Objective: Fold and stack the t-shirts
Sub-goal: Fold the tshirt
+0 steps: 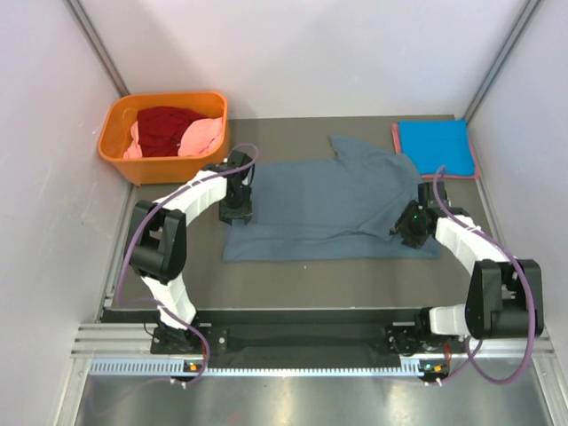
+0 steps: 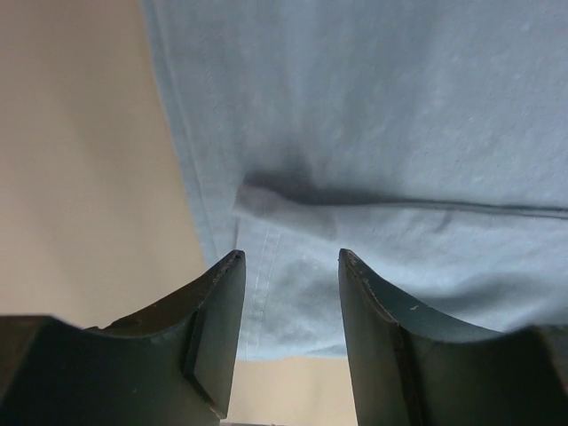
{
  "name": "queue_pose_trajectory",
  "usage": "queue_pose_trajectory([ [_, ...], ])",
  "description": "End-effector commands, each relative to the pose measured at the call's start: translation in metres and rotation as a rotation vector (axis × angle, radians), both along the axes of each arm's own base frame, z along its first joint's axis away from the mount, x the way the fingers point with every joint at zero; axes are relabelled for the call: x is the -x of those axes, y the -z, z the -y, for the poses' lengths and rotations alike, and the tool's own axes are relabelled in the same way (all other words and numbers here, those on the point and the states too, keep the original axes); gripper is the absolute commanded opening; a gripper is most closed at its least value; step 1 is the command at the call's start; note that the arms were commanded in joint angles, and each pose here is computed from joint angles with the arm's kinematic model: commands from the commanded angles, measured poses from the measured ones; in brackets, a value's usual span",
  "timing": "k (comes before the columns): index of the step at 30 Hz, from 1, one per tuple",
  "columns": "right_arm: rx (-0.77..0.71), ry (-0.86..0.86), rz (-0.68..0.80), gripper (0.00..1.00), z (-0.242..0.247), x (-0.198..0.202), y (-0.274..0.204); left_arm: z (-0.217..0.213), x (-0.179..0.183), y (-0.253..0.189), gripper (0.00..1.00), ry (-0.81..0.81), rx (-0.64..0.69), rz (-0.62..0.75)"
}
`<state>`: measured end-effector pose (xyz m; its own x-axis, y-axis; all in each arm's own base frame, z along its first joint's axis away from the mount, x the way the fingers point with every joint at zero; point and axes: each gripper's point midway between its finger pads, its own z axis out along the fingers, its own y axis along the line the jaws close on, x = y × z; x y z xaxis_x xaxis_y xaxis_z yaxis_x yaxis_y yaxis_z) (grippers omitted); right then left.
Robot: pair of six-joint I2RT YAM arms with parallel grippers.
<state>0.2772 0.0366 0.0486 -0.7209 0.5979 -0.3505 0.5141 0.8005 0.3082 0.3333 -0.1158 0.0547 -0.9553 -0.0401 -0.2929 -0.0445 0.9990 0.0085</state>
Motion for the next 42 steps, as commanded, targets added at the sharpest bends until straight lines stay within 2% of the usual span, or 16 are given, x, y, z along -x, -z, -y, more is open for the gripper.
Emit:
queue_pose_trajectory([
  [1, -0.048, 0.027, 0.049, 0.47, -0.015, -0.017, 0.001, 0.001, -0.007, 0.001, 0.51, 0.052, -0.025, -0.011],
  [5, -0.074, 0.020, 0.056, 0.46, -0.028, -0.024, 0.005, -0.003, -0.005, 0.015, 0.49, 0.051, -0.053, -0.045],
  [11, -0.038, 0.035, 0.020, 0.45, -0.027, -0.022, 0.018, -0.012, -0.009, 0.018, 0.33, 0.029, -0.103, -0.040],
  [15, -0.004, 0.056, 0.014, 0.41, -0.020, -0.023, 0.022, -0.016, -0.010, 0.018, 0.17, 0.020, -0.127, -0.039],
  [16, -0.003, 0.063, 0.025, 0.38, -0.020, -0.025, 0.021, -0.017, -0.011, 0.017, 0.08, 0.018, -0.134, -0.036],
  [18, -0.015, 0.065, 0.045, 0.26, -0.021, -0.027, 0.019, -0.018, -0.011, 0.016, 0.00, 0.018, -0.142, -0.035],
  [19, -0.017, 0.063, 0.065, 0.21, -0.022, -0.031, 0.016, -0.019, -0.011, 0.017, 0.00, 0.016, -0.147, -0.037],
  [20, -0.019, 0.060, 0.072, 0.11, -0.023, -0.032, 0.015, -0.019, -0.011, 0.016, 0.00, 0.014, -0.147, -0.038],
  [23, -0.003, 0.035, 0.115, 0.00, -0.023, -0.042, 0.003, -0.023, -0.011, 0.014, 0.00, 0.004, -0.173, -0.034],
  [26, -0.004, -0.004, 0.176, 0.00, -0.027, -0.059, -0.011, -0.026, -0.013, 0.012, 0.00, -0.009, -0.192, -0.031],
  [33, 0.022, -0.080, 0.181, 0.00, -0.042, -0.085, -0.021, -0.024, -0.011, 0.017, 0.03, -0.033, -0.183, -0.050],
  [35, 0.037, -0.102, 0.202, 0.00, -0.047, -0.095, -0.027, -0.025, -0.008, 0.020, 0.00, -0.028, -0.191, -0.077],
  [42, 0.051, -0.222, 0.230, 0.00, -0.073, -0.122, -0.036, -0.028, -0.008, 0.020, 0.00, -0.057, -0.207, -0.080],
])
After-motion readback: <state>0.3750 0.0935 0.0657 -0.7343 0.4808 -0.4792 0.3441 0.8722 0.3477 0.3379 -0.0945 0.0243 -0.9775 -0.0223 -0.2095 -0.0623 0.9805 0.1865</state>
